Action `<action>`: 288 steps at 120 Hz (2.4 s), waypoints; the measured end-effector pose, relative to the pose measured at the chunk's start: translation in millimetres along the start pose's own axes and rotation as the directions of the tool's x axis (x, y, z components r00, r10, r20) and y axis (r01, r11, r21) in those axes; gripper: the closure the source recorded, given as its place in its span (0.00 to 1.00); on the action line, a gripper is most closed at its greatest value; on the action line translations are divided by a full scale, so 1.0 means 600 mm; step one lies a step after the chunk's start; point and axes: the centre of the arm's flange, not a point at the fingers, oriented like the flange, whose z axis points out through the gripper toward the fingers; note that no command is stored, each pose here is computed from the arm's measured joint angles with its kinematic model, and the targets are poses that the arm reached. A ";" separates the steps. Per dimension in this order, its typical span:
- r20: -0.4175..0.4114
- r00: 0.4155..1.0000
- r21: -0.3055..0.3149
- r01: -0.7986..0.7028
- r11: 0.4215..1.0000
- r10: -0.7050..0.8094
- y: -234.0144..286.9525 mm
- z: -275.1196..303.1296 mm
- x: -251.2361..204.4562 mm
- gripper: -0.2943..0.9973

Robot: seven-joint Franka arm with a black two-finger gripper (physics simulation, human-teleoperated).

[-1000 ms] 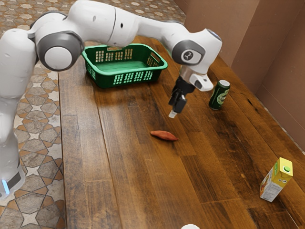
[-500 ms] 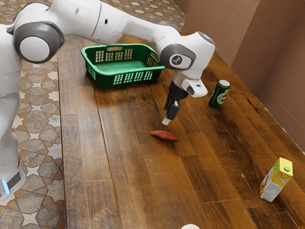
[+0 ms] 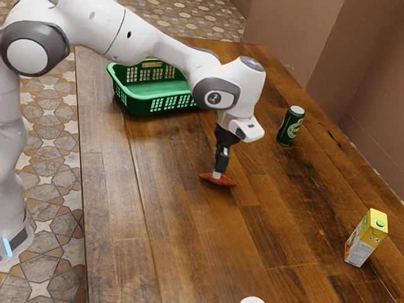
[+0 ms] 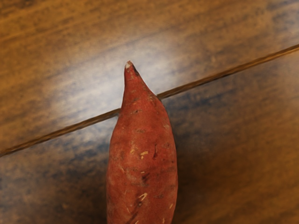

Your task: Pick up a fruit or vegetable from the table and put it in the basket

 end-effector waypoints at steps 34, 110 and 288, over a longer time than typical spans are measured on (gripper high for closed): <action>-0.011 1.000 0.011 0.022 1.000 -0.022 -0.013 0.037 0.017 0.26; 0.013 0.999 0.012 0.043 0.999 -0.043 -0.018 0.063 0.023 0.54; 0.022 0.752 0.120 0.652 0.748 -0.659 -0.555 -0.195 -0.326 0.66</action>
